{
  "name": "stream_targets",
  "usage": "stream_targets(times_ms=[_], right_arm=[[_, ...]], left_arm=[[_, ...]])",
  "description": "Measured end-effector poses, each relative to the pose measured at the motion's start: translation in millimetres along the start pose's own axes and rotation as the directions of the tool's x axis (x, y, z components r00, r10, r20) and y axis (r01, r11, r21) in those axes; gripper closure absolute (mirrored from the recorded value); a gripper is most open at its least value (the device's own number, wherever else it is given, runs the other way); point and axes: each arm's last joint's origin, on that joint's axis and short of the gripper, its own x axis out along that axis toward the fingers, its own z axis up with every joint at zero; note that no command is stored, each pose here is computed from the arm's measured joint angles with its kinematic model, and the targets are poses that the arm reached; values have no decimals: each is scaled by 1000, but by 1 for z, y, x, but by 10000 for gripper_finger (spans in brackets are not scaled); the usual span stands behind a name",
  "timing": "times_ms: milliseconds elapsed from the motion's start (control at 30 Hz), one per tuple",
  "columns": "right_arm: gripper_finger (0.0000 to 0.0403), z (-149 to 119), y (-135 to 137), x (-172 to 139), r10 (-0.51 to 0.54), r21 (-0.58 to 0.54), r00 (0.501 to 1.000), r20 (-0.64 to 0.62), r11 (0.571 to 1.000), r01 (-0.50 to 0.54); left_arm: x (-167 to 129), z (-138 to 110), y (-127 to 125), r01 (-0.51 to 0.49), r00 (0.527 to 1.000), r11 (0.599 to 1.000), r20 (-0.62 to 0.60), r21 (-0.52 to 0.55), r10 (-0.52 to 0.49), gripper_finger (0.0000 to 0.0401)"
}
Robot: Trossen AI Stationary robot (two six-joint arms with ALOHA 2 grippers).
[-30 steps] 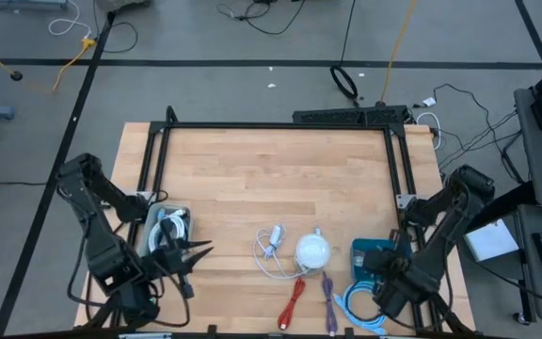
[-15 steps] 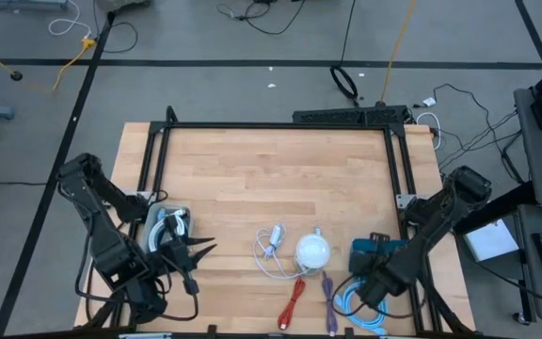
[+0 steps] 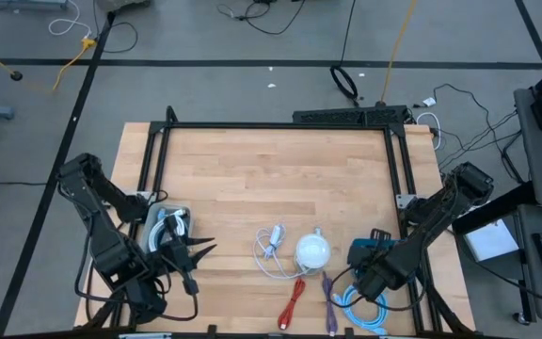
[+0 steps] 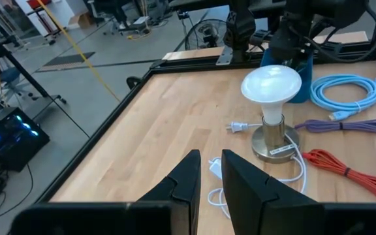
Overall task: Pick & Place USB Port
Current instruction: Put the green USB cable into the blue bin, then put the orange USB cable into the blue bin
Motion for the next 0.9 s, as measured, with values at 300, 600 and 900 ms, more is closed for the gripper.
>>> stream_targets(times_ms=[300, 600, 900], right_arm=[[262, 3, 1, -15, 29, 49, 999, 18, 998, -30], [246, 12, -5, -61, -53, 76, 994, 100, 996, 46], [248, 48, 34, -110, 383, -2, 821, 423, 906, -422]], left_arm=[[5, -4, 0, -16, 1000, 1000, -8, -4, 16, 334], [18, -7, 4, -34, 998, 999, -63, -13, 33, 334], [23, -7, 5, -9, 993, 1000, -115, -25, 6, 334]])
